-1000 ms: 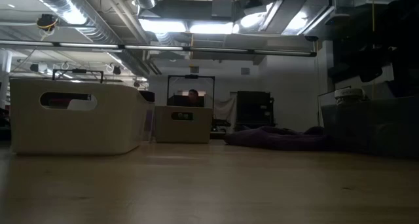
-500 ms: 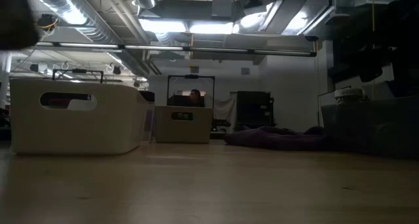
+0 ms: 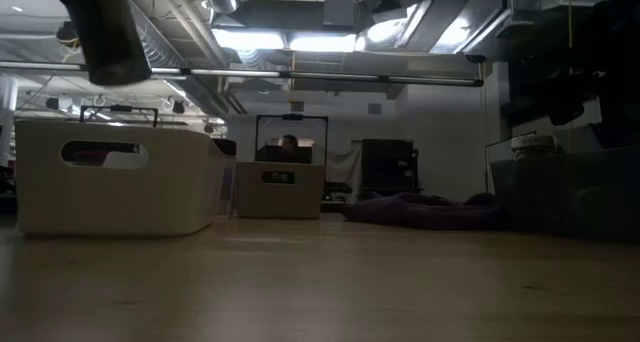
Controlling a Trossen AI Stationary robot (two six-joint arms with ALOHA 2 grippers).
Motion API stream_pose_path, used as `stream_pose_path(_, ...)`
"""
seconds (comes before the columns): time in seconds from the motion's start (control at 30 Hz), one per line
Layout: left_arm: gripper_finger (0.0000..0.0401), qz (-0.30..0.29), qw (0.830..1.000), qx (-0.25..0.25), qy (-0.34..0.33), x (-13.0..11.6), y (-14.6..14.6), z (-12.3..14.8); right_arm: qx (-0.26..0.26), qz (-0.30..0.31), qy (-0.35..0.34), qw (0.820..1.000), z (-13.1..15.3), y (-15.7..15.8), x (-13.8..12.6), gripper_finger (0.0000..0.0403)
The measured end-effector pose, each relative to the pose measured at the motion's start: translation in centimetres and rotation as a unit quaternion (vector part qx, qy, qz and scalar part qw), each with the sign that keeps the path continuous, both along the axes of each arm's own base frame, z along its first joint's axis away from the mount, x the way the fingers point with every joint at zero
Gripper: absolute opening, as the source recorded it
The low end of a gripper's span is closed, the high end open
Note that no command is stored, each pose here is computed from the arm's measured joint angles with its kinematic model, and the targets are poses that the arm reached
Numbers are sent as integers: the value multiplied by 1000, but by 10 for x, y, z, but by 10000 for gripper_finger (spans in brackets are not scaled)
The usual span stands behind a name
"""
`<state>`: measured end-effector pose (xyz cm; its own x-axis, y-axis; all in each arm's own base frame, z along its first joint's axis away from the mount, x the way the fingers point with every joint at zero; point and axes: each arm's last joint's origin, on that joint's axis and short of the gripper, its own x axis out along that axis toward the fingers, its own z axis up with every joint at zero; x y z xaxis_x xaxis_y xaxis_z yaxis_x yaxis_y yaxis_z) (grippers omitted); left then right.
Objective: Sort spices by type
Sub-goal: Put the yellow seasoning bottle into the white bin
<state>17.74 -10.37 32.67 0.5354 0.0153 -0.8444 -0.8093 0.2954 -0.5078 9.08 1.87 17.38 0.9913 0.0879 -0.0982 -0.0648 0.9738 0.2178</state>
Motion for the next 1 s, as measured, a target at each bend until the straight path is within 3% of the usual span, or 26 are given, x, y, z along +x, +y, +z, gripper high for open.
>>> stream_pose_path(0.33,224,31,997,58,42,22,38,-9,0,0,0,1000,0,0,0,287)
stream_pose_path(1.0,225,-50,978,62,192,81,83,-65,0,0,0,1000,0,0,0,287)
